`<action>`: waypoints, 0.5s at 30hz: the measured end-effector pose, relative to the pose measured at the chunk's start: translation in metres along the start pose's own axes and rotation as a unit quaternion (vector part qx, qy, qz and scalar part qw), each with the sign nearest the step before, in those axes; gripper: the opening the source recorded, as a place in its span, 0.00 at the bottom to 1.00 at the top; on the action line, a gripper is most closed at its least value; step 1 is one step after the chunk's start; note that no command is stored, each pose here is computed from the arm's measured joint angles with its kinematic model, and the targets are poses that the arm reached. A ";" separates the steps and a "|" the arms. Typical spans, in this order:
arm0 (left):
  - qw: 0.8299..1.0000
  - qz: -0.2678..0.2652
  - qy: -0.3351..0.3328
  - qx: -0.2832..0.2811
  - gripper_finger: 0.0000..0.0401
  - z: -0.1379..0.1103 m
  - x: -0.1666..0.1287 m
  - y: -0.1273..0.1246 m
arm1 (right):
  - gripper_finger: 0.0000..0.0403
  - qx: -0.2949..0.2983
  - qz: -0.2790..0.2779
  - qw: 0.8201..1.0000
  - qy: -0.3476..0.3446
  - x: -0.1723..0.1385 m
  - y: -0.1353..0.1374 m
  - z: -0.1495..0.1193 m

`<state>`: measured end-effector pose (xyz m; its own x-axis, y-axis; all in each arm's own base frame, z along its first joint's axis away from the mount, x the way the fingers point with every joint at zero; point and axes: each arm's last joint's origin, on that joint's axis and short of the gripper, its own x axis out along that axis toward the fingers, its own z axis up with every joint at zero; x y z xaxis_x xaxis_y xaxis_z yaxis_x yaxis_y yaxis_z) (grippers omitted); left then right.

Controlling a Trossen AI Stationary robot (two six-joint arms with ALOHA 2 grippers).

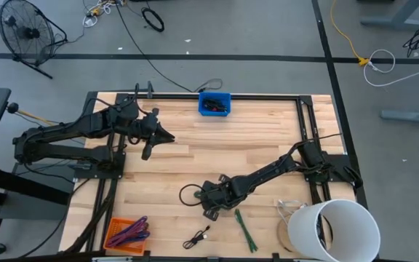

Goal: Pick & Place USB Port
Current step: Put the green black charger cable into the orange bin

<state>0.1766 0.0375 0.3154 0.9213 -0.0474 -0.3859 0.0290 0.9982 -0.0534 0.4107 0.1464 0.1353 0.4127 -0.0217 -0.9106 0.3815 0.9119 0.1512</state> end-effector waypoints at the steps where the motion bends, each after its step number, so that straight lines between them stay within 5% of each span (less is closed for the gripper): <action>1: 1.000 0.000 0.001 0.000 0.13 0.000 0.000 0.000 | 0.33 0.000 -0.001 1.000 0.000 0.000 0.000 0.000; 6: 1.000 -0.001 0.004 -0.001 0.13 -0.001 0.000 0.000 | 0.28 0.005 -0.015 1.000 0.004 0.004 -0.002 -0.002; 11: 1.000 0.000 0.003 -0.001 0.13 -0.001 0.000 0.000 | 0.05 0.003 -0.025 1.000 0.005 0.010 -0.003 -0.003; 15: 1.000 0.000 0.003 -0.001 0.13 -0.001 0.000 0.000 | 0.03 -0.004 -0.025 1.000 -0.001 0.005 -0.007 0.002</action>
<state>0.1763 0.0373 0.3147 0.9187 -0.0484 -0.3920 0.0290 0.9981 -0.0552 0.4119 0.1395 0.1304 0.3951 -0.0688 -0.9161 0.3950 0.9130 0.1018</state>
